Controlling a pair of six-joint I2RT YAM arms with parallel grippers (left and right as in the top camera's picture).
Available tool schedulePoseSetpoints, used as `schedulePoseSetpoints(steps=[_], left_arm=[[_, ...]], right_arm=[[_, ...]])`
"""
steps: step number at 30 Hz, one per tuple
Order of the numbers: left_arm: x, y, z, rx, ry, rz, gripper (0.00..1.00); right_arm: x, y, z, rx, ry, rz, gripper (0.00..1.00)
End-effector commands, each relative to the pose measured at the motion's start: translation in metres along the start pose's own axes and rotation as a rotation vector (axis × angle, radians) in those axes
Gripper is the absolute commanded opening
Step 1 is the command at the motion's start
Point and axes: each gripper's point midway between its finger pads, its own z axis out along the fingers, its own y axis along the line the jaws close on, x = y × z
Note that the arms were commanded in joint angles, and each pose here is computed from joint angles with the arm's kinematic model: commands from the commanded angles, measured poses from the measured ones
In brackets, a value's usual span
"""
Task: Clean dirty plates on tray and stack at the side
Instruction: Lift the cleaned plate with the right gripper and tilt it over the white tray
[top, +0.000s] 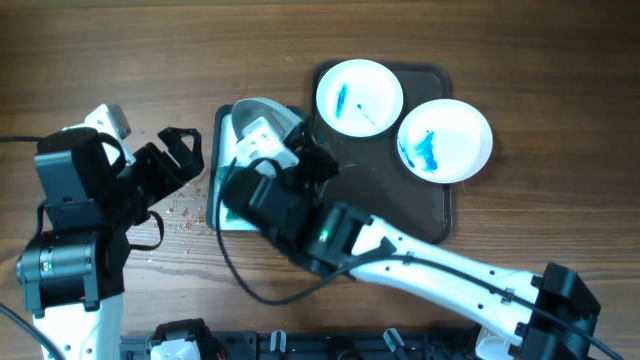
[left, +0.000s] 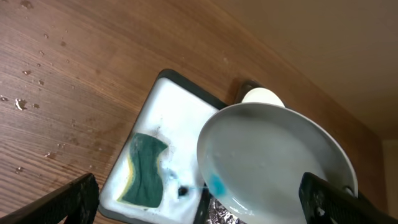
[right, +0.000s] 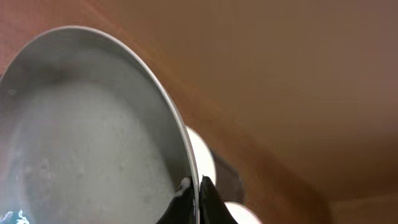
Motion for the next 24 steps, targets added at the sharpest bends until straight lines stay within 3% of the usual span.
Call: schedulePoseSetpoints(steps=[1, 24], left_arm=[[-0.0032, -0.0018, 0.0008, 0.007, 0.002, -0.010, 1.00], [-0.0030, -0.0008, 0.0039, 0.002, 0.010, -0.012, 1.00]], right_arm=[[-0.0147, -0.0171, -0.0133, 0.093, -0.029, -0.066, 0.04], [-0.0239, -0.0180, -0.0157, 0.099, -0.053, -0.097, 0.04]])
